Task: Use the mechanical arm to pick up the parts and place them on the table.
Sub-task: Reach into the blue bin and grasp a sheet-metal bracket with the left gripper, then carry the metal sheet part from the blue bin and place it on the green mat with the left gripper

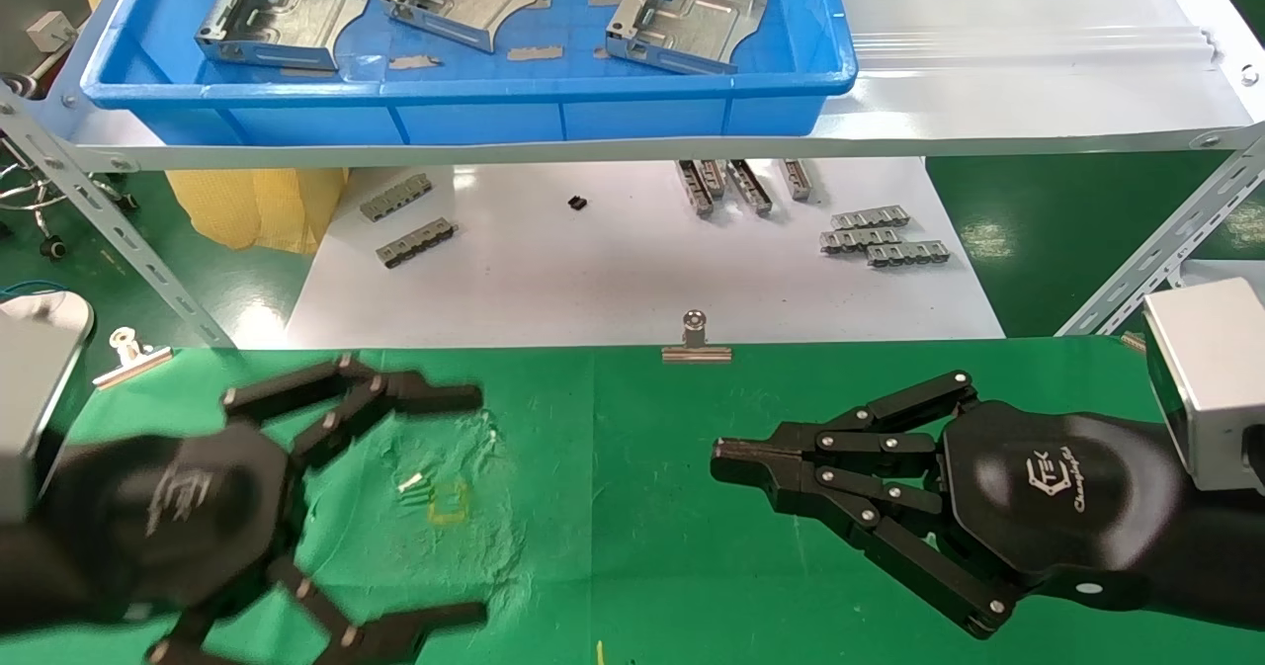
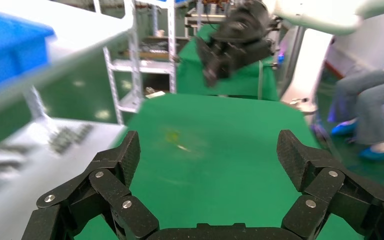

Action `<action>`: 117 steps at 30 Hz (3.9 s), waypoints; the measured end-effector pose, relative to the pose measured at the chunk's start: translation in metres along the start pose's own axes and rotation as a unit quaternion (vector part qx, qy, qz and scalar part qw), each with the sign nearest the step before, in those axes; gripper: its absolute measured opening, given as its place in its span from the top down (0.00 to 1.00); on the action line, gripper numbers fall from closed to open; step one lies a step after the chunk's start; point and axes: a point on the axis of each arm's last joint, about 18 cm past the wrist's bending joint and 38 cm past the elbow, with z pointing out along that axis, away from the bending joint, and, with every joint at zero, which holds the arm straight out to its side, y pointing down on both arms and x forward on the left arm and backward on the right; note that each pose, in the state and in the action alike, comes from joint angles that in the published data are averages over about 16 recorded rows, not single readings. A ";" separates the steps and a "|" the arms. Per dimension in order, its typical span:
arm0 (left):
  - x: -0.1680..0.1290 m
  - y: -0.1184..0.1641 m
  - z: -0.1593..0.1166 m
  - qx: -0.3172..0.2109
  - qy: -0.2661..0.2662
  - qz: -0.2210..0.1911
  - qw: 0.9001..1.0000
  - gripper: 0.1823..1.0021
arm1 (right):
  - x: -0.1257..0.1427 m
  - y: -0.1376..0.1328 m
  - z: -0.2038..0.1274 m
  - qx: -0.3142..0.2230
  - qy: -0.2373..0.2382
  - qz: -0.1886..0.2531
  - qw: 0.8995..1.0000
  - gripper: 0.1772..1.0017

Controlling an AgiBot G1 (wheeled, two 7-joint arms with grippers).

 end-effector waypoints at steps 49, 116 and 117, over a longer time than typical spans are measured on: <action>-0.287 -0.040 0.086 -0.106 -0.432 -0.053 0.894 0.12 | 0.000 0.000 0.000 0.000 0.000 0.000 1.000 0.81; -0.121 0.036 0.016 -0.203 0.001 0.200 0.958 0.89 | 0.000 0.000 0.000 0.000 0.000 0.000 1.000 0.00; -0.119 0.046 0.015 -0.214 0.007 0.200 0.956 0.89 | 0.000 0.000 0.000 0.000 0.000 0.000 1.000 0.00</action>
